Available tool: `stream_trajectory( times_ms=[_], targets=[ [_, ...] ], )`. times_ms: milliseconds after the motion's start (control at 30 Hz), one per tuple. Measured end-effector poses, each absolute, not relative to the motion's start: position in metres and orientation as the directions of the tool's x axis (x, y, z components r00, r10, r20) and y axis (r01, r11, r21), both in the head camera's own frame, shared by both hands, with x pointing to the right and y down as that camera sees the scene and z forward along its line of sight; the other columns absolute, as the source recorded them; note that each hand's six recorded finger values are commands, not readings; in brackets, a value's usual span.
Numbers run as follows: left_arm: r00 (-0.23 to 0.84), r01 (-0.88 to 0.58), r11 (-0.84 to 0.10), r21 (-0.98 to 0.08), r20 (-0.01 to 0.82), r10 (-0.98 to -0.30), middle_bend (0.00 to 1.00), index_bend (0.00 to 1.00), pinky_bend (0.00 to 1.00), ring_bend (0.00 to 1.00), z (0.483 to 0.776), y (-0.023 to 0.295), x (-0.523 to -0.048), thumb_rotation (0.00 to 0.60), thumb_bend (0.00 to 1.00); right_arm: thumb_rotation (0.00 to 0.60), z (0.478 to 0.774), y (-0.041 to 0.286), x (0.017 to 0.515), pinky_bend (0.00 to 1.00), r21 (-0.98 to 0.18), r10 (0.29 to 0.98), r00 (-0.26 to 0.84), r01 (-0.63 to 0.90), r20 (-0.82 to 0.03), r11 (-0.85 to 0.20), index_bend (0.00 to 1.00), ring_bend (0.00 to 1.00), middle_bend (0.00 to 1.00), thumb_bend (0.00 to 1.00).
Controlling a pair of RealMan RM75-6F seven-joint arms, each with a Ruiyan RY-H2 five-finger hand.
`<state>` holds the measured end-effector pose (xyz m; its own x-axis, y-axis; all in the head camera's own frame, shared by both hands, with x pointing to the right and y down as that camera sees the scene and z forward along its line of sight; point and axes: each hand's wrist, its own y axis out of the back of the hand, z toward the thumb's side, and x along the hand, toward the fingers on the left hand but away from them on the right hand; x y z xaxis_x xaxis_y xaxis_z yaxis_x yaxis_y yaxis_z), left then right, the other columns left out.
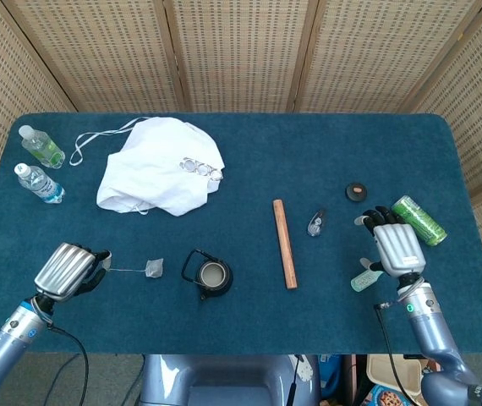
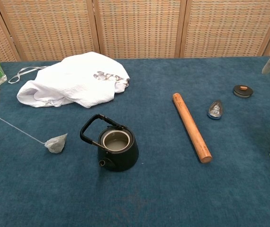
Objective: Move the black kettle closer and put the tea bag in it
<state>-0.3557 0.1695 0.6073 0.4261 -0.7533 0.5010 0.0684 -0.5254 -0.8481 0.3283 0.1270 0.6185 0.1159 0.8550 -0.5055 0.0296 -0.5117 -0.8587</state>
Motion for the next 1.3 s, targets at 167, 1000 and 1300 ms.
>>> stream_trajectory(
  times_ms=[167, 1000, 1300],
  targets=[
    [0.466, 0.033, -0.488, -0.872, 0.446, -0.765, 0.79, 0.62, 0.68, 0.71, 0.592, 0.157, -0.343, 0.600, 0.52, 0.600, 0.618, 0.127, 0.330, 0.27, -0.863, 0.861, 0.110, 0.033, -0.497, -0.503, 0.32, 0.17, 0.29, 0.29],
    [0.582, -0.121, -0.413, -0.903, 0.273, -0.766, 0.79, 0.63, 0.68, 0.72, 0.542, 0.105, -0.294, 0.600, 0.52, 0.600, 0.621, 0.127, 0.333, 0.27, -0.869, 0.869, 0.103, 0.058, -0.484, -0.492, 0.32, 0.16, 0.28, 0.29],
    [0.634, -0.163, -0.403, -0.900, 0.218, -0.742, 0.79, 0.63, 0.68, 0.72, 0.529, 0.084, -0.257, 0.600, 0.52, 0.600, 0.621, 0.128, 0.335, 0.27, -0.869, 0.870, 0.103, 0.065, -0.483, -0.490, 0.32, 0.16, 0.28, 0.29]
  ],
)
